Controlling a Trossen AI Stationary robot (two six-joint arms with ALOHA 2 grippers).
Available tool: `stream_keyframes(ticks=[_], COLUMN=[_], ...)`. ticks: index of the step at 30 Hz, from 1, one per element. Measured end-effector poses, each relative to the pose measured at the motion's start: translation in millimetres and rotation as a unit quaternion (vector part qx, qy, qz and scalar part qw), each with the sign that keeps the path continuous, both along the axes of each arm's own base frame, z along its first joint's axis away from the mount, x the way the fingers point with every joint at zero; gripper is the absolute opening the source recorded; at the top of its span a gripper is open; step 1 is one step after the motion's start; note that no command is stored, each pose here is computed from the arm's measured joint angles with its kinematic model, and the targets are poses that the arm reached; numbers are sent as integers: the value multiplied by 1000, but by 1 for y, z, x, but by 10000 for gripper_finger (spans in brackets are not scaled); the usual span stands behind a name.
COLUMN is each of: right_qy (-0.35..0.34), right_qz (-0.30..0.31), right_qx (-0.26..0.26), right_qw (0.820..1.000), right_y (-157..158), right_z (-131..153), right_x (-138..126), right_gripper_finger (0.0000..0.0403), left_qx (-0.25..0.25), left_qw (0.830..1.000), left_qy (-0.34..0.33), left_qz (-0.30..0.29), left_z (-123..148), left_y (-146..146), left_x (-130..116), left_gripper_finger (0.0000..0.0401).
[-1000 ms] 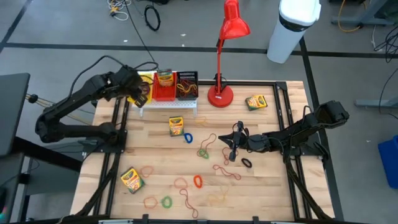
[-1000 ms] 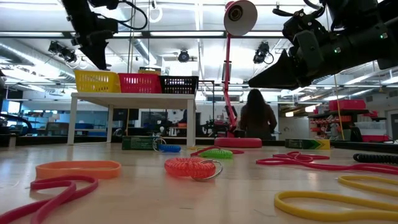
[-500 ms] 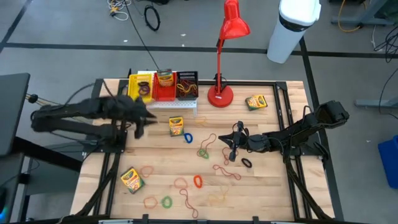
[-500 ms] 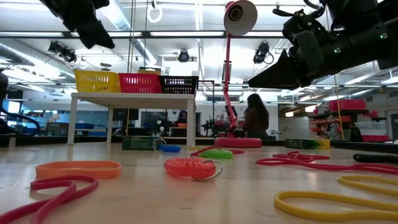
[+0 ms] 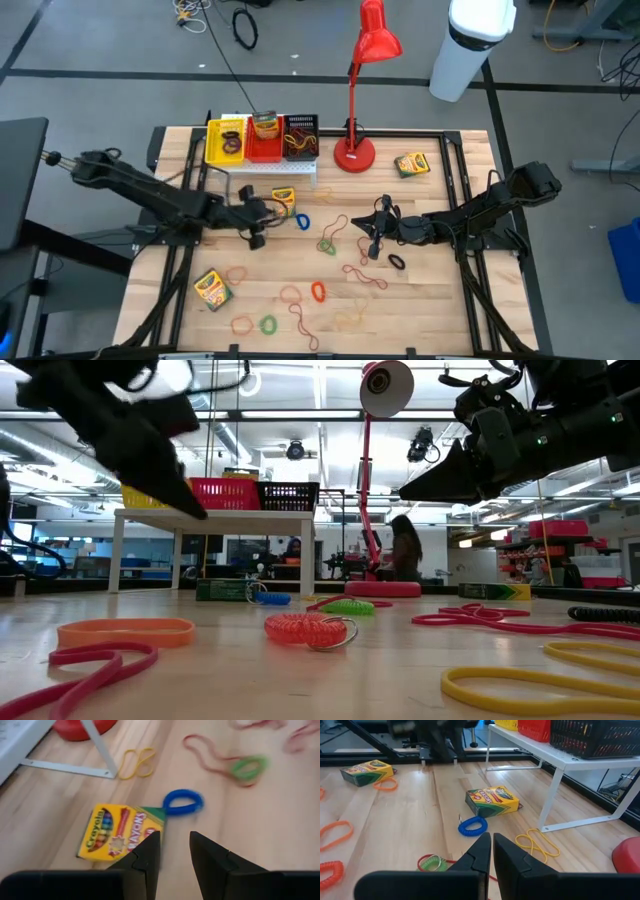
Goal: Pick & Place Office Desk Supplies
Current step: Put the crayon box into the red bin on the shelf
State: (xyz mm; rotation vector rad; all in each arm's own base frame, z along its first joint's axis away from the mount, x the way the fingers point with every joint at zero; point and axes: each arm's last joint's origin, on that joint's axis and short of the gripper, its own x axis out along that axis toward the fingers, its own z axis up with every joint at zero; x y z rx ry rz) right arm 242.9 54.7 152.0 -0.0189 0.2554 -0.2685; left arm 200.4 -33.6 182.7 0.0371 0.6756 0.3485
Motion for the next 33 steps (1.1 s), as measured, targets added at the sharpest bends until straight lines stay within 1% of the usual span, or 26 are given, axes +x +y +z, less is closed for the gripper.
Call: stream_keyframes(ticks=[3,6,11,13,19,25,29,33], right_qy=[0,0,1,1,3,3,4,4], right_qz=[0,0,0,0,0,0,0,0], right_qx=[0,1,0,0,0,0,0,0], right_qw=[1000,1000,1000,1000,1000,1000,1000,1000], right_y=[0,0,0,0,0,0,0,0], right_z=[0,0,0,0,-1,-1,-1,-1], right_x=[0,0,0,0,0,0,0,0], right_gripper_finger=[30,30,30,30,30,30,30,30], left_qx=[30,51,127,136,120,78,36,0], left_qw=[999,999,989,986,987,992,994,988], left_qy=[15,19,71,90,104,95,88,97], left_qz=[8,3,32,35,22,-18,-58,-120], left_z=[-17,-30,-47,-52,-58,-57,-56,-45], left_y=[0,-1,7,11,13,4,-10,-34], left_x=[15,30,47,52,57,58,59,63], left_gripper_finger=[110,94,61,51,35,25,20,16])
